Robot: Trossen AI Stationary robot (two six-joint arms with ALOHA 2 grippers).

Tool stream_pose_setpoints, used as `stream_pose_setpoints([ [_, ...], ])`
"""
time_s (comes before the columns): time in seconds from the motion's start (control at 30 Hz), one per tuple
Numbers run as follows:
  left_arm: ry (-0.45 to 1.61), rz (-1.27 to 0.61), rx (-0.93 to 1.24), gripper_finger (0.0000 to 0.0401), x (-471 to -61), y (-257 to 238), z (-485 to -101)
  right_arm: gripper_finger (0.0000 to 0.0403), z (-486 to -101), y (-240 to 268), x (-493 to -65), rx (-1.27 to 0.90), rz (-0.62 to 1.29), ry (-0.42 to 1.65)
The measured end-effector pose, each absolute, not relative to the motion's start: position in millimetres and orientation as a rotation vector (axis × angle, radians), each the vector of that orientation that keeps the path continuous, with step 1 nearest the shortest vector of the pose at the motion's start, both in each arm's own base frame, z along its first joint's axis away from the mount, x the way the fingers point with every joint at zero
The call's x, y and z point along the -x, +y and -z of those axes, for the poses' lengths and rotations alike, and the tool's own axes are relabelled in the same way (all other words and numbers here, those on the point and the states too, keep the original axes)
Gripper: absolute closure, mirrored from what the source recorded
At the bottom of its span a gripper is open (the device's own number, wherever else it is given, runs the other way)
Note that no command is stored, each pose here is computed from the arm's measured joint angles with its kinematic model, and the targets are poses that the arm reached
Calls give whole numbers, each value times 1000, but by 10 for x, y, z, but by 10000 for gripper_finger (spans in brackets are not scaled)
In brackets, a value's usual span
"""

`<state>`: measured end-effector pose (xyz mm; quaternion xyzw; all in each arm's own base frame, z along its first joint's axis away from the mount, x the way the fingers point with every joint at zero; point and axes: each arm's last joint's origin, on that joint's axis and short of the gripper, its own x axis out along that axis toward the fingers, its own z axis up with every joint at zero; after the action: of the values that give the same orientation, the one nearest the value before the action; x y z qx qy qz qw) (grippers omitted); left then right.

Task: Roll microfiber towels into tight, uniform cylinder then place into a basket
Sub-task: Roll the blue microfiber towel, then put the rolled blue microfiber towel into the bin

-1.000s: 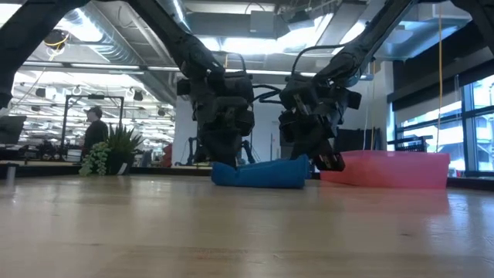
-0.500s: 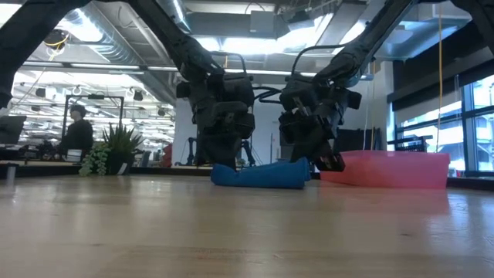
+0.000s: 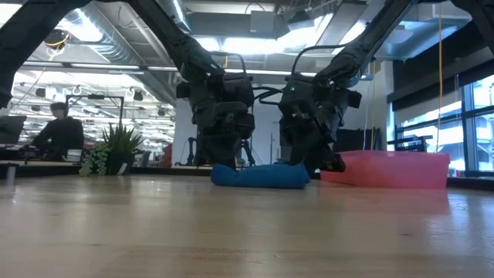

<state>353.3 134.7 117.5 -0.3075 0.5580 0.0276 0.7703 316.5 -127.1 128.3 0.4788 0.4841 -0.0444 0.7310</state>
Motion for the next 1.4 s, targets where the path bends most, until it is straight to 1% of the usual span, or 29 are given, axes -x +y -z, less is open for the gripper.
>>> stream_pose_setpoints([
  [0.07,1210,-60,667,401,-3533,1347,-1175,255,-1281,-1290,-3154,-1018,88,1064],
  [0.2,1210,-60,667,401,-3533,1347,-1175,241,-1298,-1406,-3081,-1046,113,1055],
  [0.3,1210,-60,667,401,-3533,1347,-1175,240,-1398,-1462,-3006,-1009,146,1048],
  [0.53,1210,-59,667,401,-3533,1348,-1173,244,-1762,-1410,-2871,-834,190,1022],
  [0.7,1202,-58,664,401,-3539,1349,-1173,244,-2046,-1204,-2878,-666,132,960],
  [0.83,1191,-54,657,401,-3546,1352,-1173,244,-2217,-979,-2906,-501,27,919],
  [0.97,1160,-20,666,401,-3571,1354,-1168,244,-2253,-724,-2976,-295,-81,915],
  [1.07,1129,24,683,401,-3593,1355,-1173,244,-2234,-577,-3034,-164,-113,918],
  [1.2,1107,41,682,401,-3614,1355,-1179,244,-2210,-435,-3095,-99,-115,916],
  [1.4,1078,49,671,401,-3640,1361,-1185,244,-2215,-348,-3111,-82,-139,910],
])
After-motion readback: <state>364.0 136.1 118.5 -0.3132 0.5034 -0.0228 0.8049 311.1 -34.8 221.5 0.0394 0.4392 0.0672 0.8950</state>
